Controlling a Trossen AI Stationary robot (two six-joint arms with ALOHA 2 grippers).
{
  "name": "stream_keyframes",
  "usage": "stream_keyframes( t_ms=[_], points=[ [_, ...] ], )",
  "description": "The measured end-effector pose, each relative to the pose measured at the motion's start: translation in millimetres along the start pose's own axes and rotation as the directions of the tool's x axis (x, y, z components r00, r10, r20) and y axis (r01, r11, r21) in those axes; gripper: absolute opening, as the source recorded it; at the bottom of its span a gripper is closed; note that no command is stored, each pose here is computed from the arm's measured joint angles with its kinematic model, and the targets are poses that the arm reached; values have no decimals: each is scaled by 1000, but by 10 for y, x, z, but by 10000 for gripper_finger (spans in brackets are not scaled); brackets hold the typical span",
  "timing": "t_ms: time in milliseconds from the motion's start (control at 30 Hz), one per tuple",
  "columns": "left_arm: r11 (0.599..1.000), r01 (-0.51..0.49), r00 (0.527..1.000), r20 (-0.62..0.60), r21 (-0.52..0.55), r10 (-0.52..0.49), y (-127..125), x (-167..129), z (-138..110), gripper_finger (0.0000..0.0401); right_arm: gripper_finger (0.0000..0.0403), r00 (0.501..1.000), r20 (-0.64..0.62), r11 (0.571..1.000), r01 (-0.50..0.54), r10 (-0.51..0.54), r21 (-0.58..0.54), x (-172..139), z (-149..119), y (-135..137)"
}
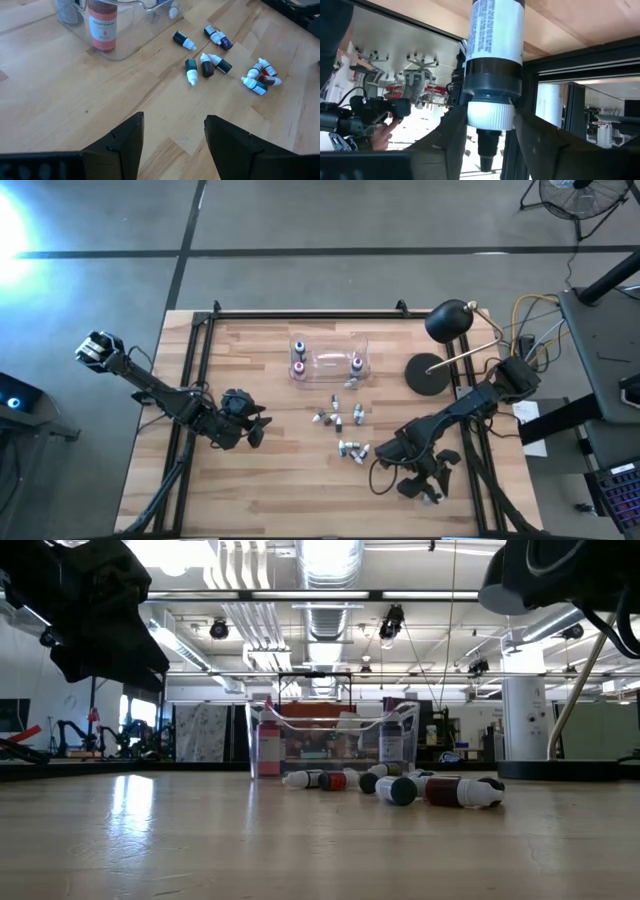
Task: Pick & Place food coloring
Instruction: Put the large black food coloring bottle into the transparent bin
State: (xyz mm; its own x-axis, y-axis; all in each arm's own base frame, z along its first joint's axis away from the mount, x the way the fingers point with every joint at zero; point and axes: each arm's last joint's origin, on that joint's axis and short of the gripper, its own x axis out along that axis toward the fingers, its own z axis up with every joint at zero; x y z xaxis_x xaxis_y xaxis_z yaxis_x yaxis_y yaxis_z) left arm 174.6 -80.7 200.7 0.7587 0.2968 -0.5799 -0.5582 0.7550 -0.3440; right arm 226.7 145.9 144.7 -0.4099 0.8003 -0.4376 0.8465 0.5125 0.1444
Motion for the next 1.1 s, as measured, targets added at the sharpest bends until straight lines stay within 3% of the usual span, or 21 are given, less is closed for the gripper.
stream_keyframes(
  t_ms=[533, 867, 1100],
  points=[
    [1000, 0, 1000, 0, 0, 0, 0, 0, 0, 184, 212, 1000, 9, 999, -19, 19, -43, -44, -77, 108],
    [1000, 0, 1000, 0, 3, 0, 0, 0, 0, 184, 230, 976, 219, 996, 26, -6, -87, -39, -251, 283],
    [1000, 0, 1000, 0, 18, 0, 0, 0, 0, 184, 235, 951, 294, 994, 111, -100, -21, 66, -318, 218]
  ],
)
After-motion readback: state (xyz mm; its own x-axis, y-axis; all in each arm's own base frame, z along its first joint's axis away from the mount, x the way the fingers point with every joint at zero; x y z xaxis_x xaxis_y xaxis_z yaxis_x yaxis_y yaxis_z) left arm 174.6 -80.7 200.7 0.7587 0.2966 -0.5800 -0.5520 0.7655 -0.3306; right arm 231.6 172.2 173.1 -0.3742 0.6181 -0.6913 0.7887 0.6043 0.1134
